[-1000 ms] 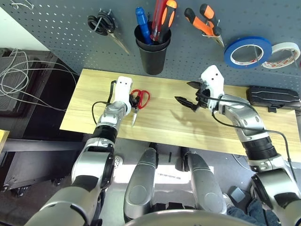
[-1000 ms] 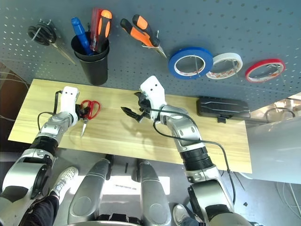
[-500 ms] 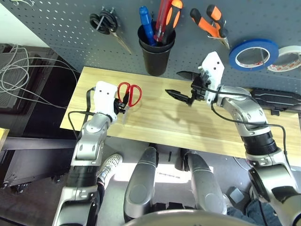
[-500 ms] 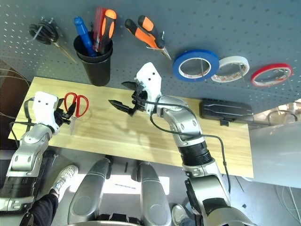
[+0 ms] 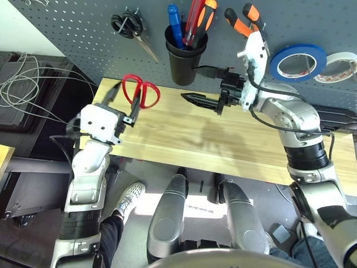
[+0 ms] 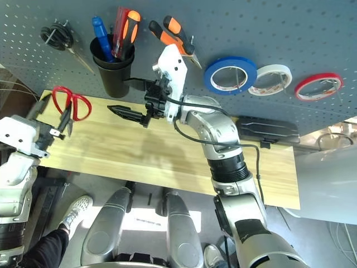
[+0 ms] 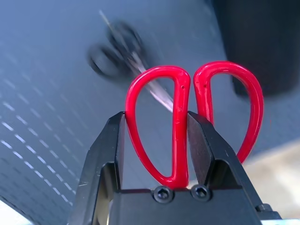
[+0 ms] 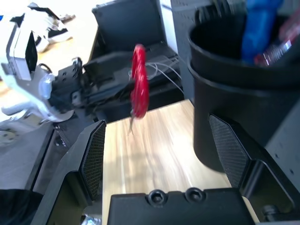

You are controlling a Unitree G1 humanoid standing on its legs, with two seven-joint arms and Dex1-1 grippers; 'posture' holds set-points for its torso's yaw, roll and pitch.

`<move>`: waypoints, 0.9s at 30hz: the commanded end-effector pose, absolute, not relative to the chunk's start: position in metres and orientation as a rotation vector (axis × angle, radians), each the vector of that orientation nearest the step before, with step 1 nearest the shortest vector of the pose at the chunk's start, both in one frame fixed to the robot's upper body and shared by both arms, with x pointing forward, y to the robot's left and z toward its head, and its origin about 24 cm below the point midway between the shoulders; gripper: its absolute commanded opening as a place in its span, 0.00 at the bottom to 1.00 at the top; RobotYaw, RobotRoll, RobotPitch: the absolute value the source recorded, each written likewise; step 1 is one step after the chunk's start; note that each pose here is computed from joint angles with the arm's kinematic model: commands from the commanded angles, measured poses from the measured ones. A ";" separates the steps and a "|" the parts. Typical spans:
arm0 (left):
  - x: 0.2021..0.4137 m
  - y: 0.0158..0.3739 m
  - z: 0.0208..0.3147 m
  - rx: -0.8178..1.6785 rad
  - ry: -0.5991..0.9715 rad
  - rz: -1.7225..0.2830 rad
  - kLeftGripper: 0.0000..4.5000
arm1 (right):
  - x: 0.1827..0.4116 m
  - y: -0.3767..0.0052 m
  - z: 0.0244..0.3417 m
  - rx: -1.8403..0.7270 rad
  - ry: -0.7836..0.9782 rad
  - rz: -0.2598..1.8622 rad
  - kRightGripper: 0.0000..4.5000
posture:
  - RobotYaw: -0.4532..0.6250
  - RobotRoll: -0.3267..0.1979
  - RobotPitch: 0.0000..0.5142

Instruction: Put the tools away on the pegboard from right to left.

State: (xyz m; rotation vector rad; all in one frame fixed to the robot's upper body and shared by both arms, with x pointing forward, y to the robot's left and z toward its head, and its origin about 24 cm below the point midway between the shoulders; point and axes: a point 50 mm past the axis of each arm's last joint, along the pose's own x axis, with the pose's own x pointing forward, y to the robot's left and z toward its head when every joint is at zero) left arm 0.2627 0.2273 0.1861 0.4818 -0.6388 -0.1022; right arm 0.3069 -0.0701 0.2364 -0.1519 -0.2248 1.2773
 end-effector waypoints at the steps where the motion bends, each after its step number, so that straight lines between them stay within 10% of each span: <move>1: 0.265 0.230 0.192 0.489 -0.659 -0.083 0.48 | 0.303 -0.068 0.239 -0.146 -0.239 1.296 1.00 | 0.57 0.62 0.74; 27: 0.326 0.235 0.217 0.356 -0.601 -0.049 0.48 | 0.309 -0.075 0.225 -0.168 -0.192 1.209 1.00 | 0.55 0.62 0.71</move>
